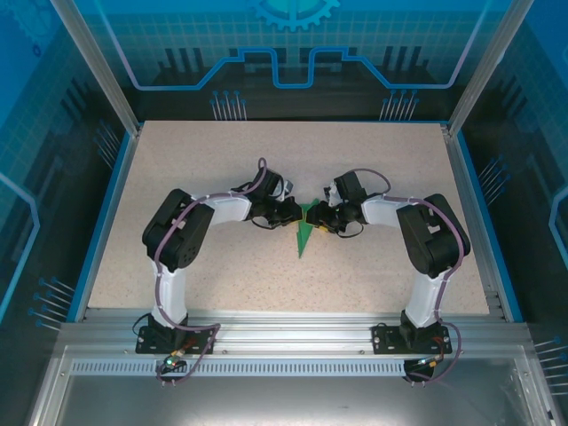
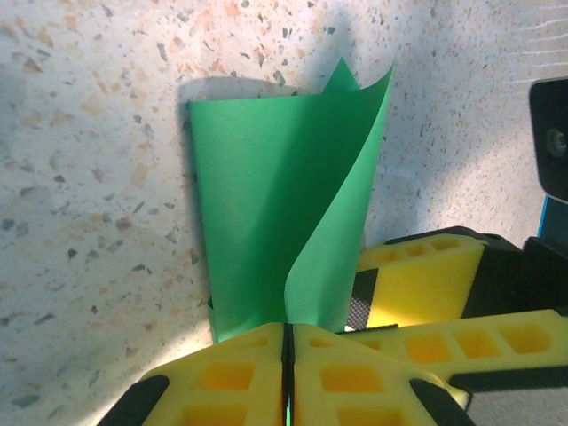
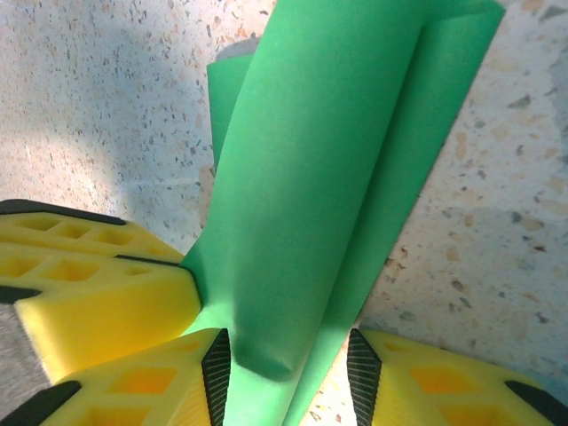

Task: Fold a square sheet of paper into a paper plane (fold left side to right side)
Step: Fold the wing for the fifth time at the center of the table.

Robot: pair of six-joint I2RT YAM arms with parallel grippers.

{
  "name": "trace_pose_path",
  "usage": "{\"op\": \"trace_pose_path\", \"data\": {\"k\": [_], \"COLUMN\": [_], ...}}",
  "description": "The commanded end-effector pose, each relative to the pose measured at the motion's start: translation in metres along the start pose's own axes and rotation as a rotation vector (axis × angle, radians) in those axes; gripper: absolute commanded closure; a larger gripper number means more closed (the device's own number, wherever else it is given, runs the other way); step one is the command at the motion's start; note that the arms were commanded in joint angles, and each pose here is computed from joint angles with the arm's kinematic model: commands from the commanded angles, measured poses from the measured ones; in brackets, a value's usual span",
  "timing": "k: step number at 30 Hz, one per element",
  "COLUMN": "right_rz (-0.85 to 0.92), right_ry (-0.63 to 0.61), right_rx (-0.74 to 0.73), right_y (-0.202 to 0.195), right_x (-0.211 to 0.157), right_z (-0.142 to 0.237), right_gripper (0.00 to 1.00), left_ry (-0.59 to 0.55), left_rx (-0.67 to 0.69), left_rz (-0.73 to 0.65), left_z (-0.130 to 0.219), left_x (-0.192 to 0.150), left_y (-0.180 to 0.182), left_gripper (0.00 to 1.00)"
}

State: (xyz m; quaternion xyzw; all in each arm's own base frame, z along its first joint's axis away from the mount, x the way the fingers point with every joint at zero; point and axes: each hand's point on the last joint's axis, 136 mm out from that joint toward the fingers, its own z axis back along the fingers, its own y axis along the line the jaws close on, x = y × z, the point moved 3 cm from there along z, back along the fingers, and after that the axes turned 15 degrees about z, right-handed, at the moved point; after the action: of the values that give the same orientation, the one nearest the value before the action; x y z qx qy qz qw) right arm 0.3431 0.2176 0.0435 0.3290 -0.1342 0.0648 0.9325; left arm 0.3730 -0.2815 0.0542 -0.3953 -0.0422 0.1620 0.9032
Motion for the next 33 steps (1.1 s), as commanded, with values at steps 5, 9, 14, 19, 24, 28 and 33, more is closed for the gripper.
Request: {"op": "trace_pose_path", "data": {"k": [5, 9, 14, 19, 24, 28, 33], "right_rz": [0.03, 0.027, 0.004, -0.024, -0.057, -0.07, -0.088], "right_ry": [0.071, 0.005, -0.077, -0.102, -0.106, -0.098, -0.077], "right_rx": [-0.009, 0.02, 0.086, 0.12, 0.098, 0.081, 0.05], "right_y": [-0.002, 0.0, 0.0, -0.001, -0.003, -0.004, -0.008], "right_x": [-0.02, -0.008, 0.013, 0.032, 0.047, 0.055, 0.061], "right_z": [-0.022, -0.003, 0.021, 0.022, 0.019, 0.015, 0.01], "right_gripper": [0.57, 0.55, 0.43, 0.33, 0.25, 0.19, 0.18], "left_ry": [-0.001, -0.002, 0.0, 0.001, 0.002, 0.0, -0.002], "left_rx": [0.035, 0.032, 0.027, 0.022, 0.023, 0.022, 0.018], "left_rz": [-0.011, -0.01, -0.012, -0.015, -0.012, -0.011, -0.011], "left_z": [-0.004, -0.002, -0.002, -0.001, -0.001, -0.001, -0.001], "left_x": [0.008, 0.009, 0.009, 0.009, 0.008, 0.009, 0.01], "left_y": [0.008, 0.008, 0.007, 0.005, 0.006, 0.006, 0.004], "left_gripper": [0.89, 0.9, 0.9, 0.9, 0.9, 0.9, 0.9]}}
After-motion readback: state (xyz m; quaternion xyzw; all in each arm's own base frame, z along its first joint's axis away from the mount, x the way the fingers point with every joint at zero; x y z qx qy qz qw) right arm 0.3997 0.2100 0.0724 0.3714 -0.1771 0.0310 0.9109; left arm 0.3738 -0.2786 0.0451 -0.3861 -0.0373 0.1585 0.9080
